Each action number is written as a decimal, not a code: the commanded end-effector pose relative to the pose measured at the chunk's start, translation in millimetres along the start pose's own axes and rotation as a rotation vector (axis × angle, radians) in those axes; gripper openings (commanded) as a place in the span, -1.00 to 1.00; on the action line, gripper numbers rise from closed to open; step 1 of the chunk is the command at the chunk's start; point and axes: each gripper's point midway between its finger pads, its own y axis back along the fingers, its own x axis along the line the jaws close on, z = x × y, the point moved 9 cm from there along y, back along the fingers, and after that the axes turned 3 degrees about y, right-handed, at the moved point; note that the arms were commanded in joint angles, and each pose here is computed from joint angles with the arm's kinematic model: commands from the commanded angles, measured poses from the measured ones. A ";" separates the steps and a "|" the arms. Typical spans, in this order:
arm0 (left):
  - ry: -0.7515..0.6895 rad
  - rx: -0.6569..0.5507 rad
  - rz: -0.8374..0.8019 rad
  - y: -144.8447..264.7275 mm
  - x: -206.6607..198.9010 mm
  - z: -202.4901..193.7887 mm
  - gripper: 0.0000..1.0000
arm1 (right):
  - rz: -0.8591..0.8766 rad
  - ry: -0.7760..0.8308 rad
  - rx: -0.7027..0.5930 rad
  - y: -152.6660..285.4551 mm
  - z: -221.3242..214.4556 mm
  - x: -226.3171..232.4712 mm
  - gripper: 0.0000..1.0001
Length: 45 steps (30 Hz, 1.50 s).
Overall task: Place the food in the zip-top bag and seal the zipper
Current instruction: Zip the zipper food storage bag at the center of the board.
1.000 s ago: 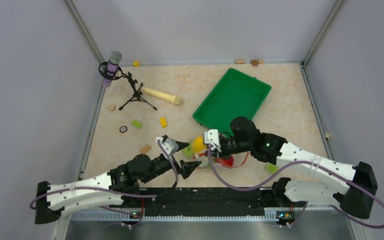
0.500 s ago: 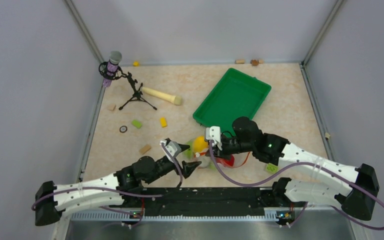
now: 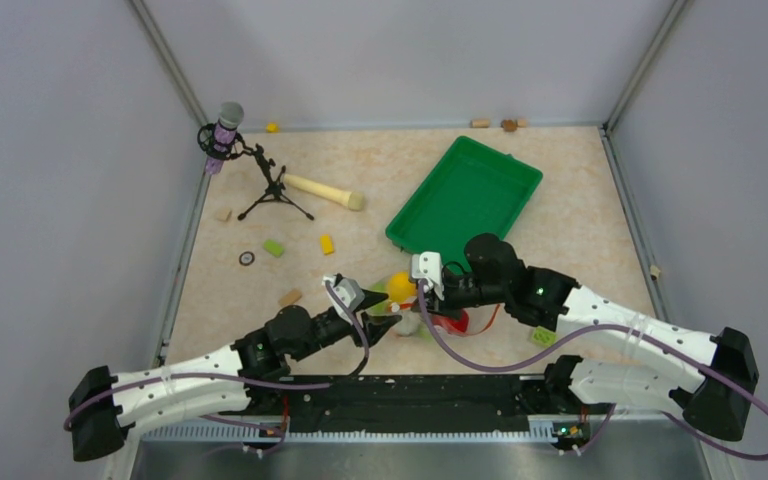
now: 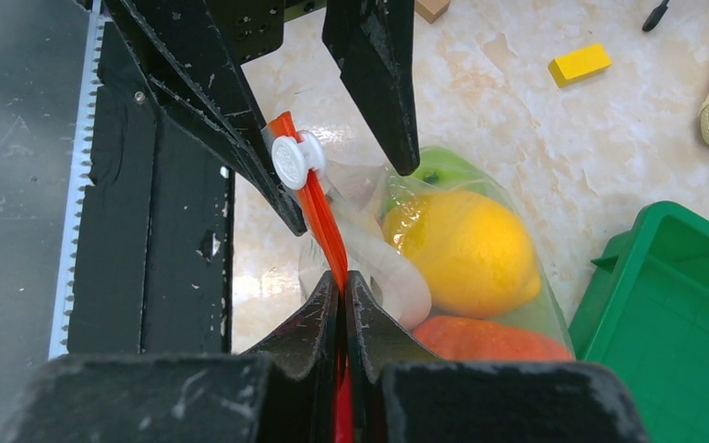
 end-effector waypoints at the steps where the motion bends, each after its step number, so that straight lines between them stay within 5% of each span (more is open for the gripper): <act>1: 0.006 -0.098 -0.057 -4.6 -6.9 22.9 0.09 | -0.016 0.030 -0.059 2.6 16.7 -4.0 -1.00; 12: -0.020 -0.106 -0.150 -5.0 -14.3 25.5 -0.15 | -0.032 0.020 -0.022 -2.7 12.6 -8.3 -1.00; 16: -0.030 -0.095 -0.160 -6.2 -15.0 25.1 -0.50 | -0.031 0.017 -0.019 -3.2 12.9 -8.7 -1.00; 19: -0.028 -0.095 -0.147 -6.7 -13.8 23.9 -1.00 | -0.024 0.019 -0.022 -3.4 12.8 -8.2 -1.00; 23: -0.034 -0.099 -0.154 -5.6 -14.0 23.7 -1.00 | -0.012 0.052 -0.029 -4.0 12.6 -8.0 -0.64; 26: -0.043 -0.101 -0.171 -4.8 -15.2 24.0 -1.00 | -0.010 0.060 -0.068 -4.4 18.0 -8.6 -0.15; 30: -0.058 -0.093 -0.173 -4.5 -14.6 23.2 -1.00 | 0.072 0.069 -0.174 -5.9 31.4 -2.2 0.15; 35: -0.055 -0.083 -0.152 -4.5 -13.0 22.1 -1.00 | 0.130 0.008 -0.216 -7.8 40.6 2.2 0.20; 45: -0.055 -0.077 -0.186 -4.1 -16.1 23.2 -1.00 | 0.150 -0.046 -0.184 -19.3 50.3 11.1 -0.03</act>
